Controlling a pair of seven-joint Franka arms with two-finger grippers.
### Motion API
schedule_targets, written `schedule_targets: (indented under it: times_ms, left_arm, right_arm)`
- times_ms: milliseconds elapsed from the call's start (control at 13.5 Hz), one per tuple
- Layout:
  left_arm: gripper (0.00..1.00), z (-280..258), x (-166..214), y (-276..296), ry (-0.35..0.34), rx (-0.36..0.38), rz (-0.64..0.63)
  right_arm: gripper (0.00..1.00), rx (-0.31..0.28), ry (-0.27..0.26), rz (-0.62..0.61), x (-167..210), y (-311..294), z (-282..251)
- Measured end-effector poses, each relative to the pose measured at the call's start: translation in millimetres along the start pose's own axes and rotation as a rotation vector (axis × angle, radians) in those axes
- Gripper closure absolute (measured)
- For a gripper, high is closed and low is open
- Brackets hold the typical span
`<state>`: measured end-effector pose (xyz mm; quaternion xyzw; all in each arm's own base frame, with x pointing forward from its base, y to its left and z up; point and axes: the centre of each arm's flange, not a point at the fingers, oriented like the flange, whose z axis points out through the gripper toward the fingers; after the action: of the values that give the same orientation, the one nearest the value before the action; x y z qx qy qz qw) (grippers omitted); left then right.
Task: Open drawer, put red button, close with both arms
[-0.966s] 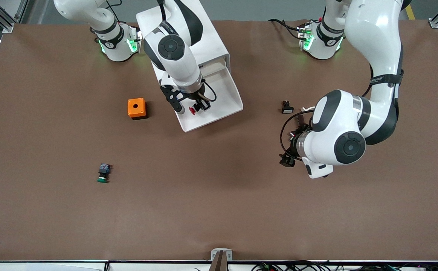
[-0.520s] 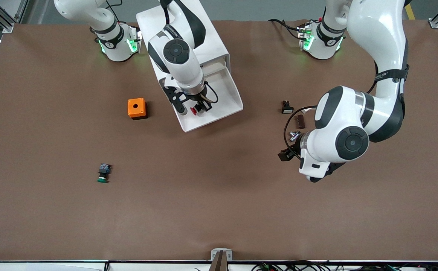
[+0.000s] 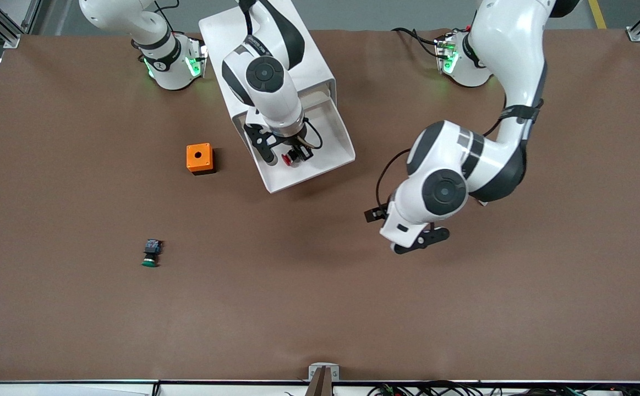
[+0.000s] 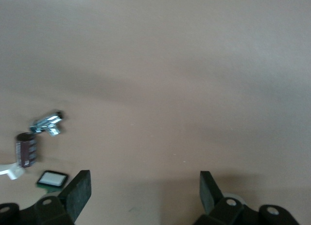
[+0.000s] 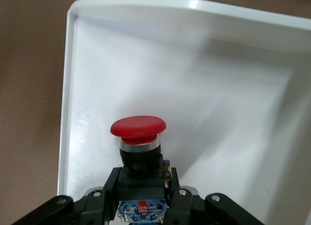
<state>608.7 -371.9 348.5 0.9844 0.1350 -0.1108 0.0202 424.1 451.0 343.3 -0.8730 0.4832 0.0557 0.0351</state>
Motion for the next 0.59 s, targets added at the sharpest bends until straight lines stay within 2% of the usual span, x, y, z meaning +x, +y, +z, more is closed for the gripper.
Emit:
schedule_targets:
  times_ms: [223, 371, 446, 594]
  left_arm:
    - [0.01, 26, -15, 19, 0.017, -0.014, 0.011]
    - [0.0, 43, -28, 33, 0.019, -0.027, -0.013]
    - [0.0, 50, -36, 41, 0.021, -0.031, -0.031]
    - [0.0, 63, -57, 60, 0.018, -0.037, -0.07]
  right_arm:
    - [0.24, 0.018, -0.003, -0.014, 1, -6, -9]
    - [0.04, 0.007, -0.002, -0.097, 9, -13, -24]
    - [0.0, -0.007, -0.002, -0.158, 18, -18, -35]
    - [0.0, -0.038, -0.011, -0.271, 48, -29, -67]
